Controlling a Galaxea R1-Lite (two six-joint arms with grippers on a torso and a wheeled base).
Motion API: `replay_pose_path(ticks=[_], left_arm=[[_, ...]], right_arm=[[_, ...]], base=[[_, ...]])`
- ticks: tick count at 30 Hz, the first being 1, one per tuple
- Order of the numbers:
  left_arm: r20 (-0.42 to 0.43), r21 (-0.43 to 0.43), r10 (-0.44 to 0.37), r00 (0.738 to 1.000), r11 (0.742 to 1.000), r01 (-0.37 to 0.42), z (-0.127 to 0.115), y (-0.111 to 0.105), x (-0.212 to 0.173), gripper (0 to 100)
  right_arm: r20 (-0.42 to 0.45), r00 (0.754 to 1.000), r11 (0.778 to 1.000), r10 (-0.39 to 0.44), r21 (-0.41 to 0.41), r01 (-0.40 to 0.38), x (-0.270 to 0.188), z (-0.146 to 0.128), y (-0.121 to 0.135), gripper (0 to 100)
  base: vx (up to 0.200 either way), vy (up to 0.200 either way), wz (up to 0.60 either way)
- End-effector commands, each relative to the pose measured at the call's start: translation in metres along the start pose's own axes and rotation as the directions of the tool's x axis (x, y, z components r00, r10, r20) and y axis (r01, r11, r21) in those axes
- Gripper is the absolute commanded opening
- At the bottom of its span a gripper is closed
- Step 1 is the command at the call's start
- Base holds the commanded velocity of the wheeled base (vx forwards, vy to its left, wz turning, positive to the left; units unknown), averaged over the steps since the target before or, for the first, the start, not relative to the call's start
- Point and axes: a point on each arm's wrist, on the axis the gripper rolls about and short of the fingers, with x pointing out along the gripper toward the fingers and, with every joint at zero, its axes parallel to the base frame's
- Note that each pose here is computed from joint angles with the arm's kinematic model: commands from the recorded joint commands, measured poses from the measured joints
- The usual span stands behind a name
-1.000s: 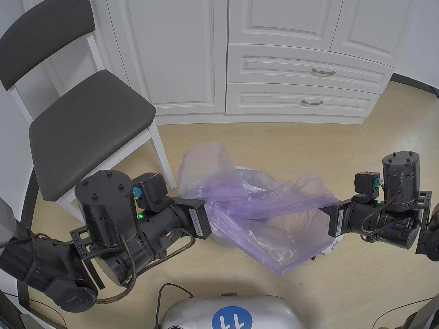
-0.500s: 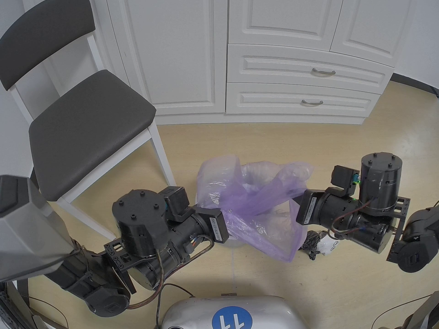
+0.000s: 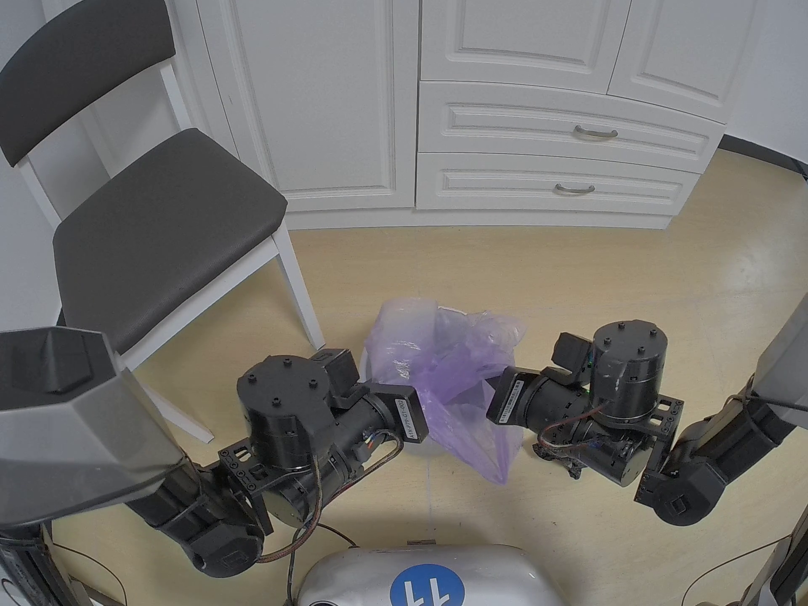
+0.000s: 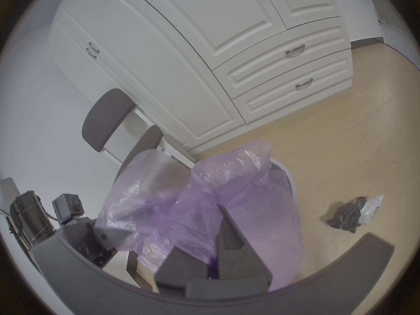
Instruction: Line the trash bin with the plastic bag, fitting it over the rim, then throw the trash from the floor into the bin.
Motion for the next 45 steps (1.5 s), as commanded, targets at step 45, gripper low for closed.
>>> replay_pose_path(ticks=[45], left_arm=[[0.126,-0.213,0.235,0.964,0.955,-0.205,0.033,0.103,0.080,0]], right_arm=[[0.081,0.986,0.968,-0.149,0.215,0.129,0.083,0.019,-0.080,0]], base=[[0.000,0.000,0.00]])
